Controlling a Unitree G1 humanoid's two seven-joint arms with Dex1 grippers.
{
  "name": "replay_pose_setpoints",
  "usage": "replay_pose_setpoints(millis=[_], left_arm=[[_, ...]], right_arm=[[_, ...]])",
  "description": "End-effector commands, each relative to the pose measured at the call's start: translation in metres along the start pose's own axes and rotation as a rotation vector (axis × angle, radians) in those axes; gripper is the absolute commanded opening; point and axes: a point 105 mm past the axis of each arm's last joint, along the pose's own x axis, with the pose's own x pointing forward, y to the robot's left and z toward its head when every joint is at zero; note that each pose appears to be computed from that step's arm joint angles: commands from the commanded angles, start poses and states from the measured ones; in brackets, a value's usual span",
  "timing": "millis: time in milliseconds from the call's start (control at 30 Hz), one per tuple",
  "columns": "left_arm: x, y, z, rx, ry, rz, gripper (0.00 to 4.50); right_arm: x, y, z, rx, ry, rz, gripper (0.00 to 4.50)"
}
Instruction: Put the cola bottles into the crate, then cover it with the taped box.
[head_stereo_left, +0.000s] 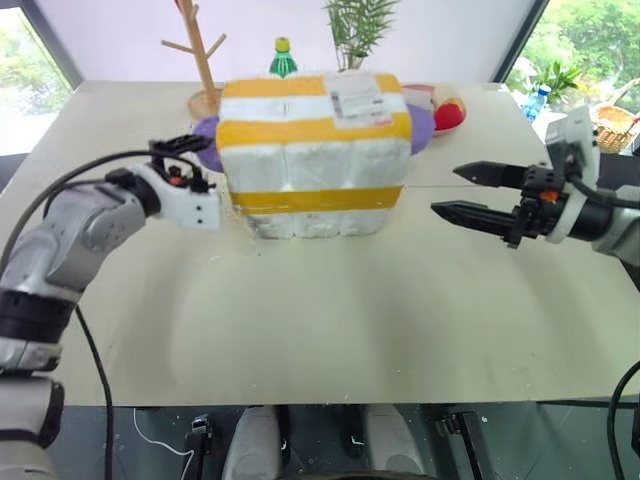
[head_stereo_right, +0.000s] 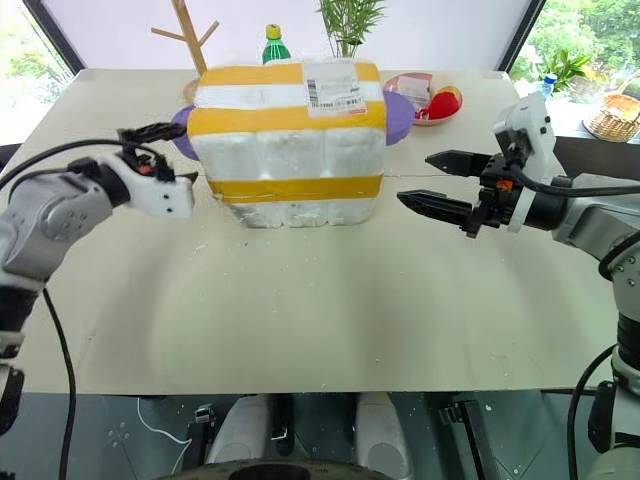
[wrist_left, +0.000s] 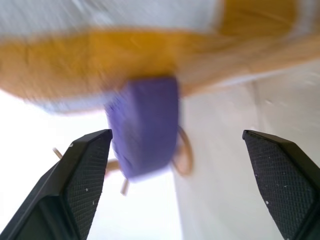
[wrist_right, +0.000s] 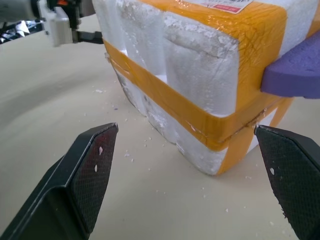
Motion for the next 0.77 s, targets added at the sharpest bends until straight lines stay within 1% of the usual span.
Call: replay_pose_setpoints(millis=[33, 133, 200, 233, 267, 333, 367, 400, 433, 533, 567, 633, 700, 767], left_arm=[[-0.029, 0.028, 0.001, -0.036, -0.018, 0.093, 4.46], [-0.043, 0.033, -0.002, -0.112, -0.025, 0.130, 4.46], [-0.053, 0.032, -0.008, -0.295, -0.030, 0.122, 4.46], [-0.059, 0.031, -0.016, -0.449, -0.028, 0.111, 4.46], [-0.062, 0.029, -0.020, -0.551, -0.033, 0.098, 4.46], [-0.072, 0.026, -0.037, -0.965, -0.041, 0.060, 4.46], [-0.079, 0.027, -0.040, -1.139, -0.081, 0.005, 4.46], [-0.085, 0.030, -0.039, -1.267, -0.136, -0.043, 4.46], [-0.092, 0.031, -0.040, -1.365, -0.161, -0.109, 4.46], [-0.110, 0.039, -0.038, -1.491, -0.221, -0.254, 4.46], [-0.116, 0.042, -0.035, -1.492, -0.251, -0.306, 4.46], [-0.122, 0.044, -0.034, -1.486, -0.262, -0.361, 4.46], [-0.122, 0.045, -0.037, -1.485, -0.240, -0.378, 4.46], [-0.122, 0.049, -0.035, -1.458, -0.242, -0.405, 4.46]], right_arm=[[-0.007, -0.002, 0.008, -0.041, -0.018, -0.014, 4.50], [-0.007, -0.005, 0.005, -0.039, -0.015, -0.014, 4.50], [-0.006, -0.007, 0.004, -0.037, -0.013, -0.008, 4.50], [-0.005, -0.008, 0.003, -0.038, -0.011, -0.003, 4.50], [-0.004, -0.009, 0.003, -0.039, -0.009, 0.001, 4.50], [-0.004, -0.010, 0.002, -0.046, 0.003, 0.019, 4.50], [-0.004, -0.011, 0.001, -0.051, 0.012, 0.030, 4.50], [-0.004, -0.012, 0.001, -0.057, 0.020, 0.040, 4.50], [-0.004, -0.014, 0.001, -0.062, 0.027, 0.050, 4.50], [-0.003, -0.016, 0.004, -0.078, 0.035, 0.080, 4.50], [-0.002, -0.016, 0.004, -0.085, 0.036, 0.090, 4.50], [0.000, -0.017, 0.005, -0.096, 0.037, 0.104, 4.50], [0.002, -0.017, 0.005, -0.101, 0.036, 0.116, 4.50], [0.007, -0.017, 0.007, -0.104, 0.027, 0.134, 4.50]])
